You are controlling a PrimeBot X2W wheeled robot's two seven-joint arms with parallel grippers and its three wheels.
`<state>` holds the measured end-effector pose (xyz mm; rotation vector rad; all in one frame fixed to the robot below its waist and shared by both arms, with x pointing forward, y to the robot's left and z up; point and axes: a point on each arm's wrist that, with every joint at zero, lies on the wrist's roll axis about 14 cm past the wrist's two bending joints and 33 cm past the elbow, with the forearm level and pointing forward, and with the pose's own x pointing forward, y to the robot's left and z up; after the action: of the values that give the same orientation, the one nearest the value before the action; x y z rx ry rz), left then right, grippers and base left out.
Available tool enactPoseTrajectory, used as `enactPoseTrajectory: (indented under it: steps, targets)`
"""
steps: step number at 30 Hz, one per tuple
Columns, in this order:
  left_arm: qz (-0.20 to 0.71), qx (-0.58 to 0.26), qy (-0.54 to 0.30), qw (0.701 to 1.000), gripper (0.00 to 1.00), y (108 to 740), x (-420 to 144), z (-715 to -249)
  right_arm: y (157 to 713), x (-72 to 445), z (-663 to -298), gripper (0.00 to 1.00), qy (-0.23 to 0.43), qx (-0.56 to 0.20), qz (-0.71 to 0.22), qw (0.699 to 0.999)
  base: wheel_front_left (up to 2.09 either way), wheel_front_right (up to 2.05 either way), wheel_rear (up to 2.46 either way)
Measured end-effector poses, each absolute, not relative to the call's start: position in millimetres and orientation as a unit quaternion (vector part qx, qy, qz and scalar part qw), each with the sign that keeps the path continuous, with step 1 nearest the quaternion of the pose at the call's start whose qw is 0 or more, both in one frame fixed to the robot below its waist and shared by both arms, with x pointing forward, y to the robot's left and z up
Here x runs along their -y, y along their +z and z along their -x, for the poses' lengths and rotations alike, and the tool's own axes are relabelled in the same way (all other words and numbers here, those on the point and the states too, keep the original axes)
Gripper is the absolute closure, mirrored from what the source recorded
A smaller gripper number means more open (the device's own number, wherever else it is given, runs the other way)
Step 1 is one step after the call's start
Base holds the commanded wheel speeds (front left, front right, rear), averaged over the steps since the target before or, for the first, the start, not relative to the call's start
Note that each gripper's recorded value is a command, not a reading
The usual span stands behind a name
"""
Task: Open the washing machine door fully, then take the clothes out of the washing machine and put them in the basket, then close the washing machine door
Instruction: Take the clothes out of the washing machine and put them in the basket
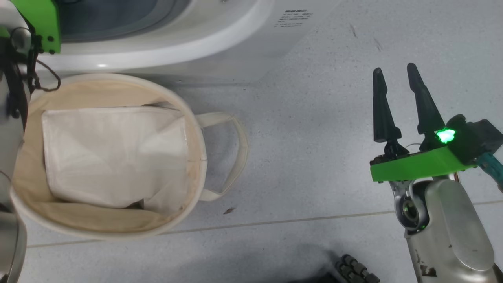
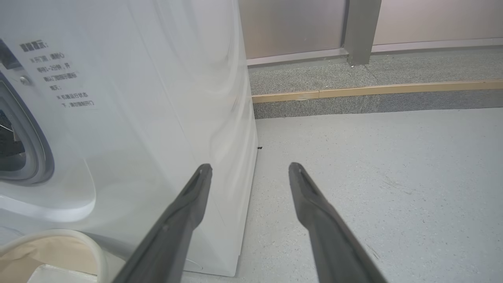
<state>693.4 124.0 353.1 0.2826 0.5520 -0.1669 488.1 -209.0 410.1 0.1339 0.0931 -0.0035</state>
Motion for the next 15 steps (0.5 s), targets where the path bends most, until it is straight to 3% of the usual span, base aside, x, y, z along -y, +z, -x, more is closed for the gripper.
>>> enactPoseTrajectory:
  steps: [2,3,4,5,15]
  targets:
    - [-0.144,-0.278,-0.083,0.946,0.00,350.2,-124.9,-691.1,410.3,208.3,-488.0,0.00,-0.001,-0.047,-0.067,0.997,0.00,0.00,0.00]
    - [-0.144,-0.279,-0.084,0.946,0.08,348.6,-124.5,-690.6,409.6,208.5,-487.9,0.00,-0.001,-0.047,-0.067,0.997,0.00,0.00,0.00]
    - [-0.145,-0.279,-0.087,0.945,0.92,347.7,-123.3,-690.7,408.9,208.6,-487.8,0.00,-0.001,-0.048,-0.067,0.997,0.00,0.00,0.00]
    - [-0.145,-0.279,-0.091,0.945,1.00,346.6,-121.7,-690.5,408.2,208.9,-487.7,0.00,-0.002,-0.049,-0.067,0.997,0.00,0.00,0.00]
    - [-0.148,-0.256,-0.087,0.951,1.00,355.1,-121.8,-694.3,409.9,211.0,-486.2,0.00,-0.004,-0.049,-0.066,0.997,0.00,0.00,0.00]
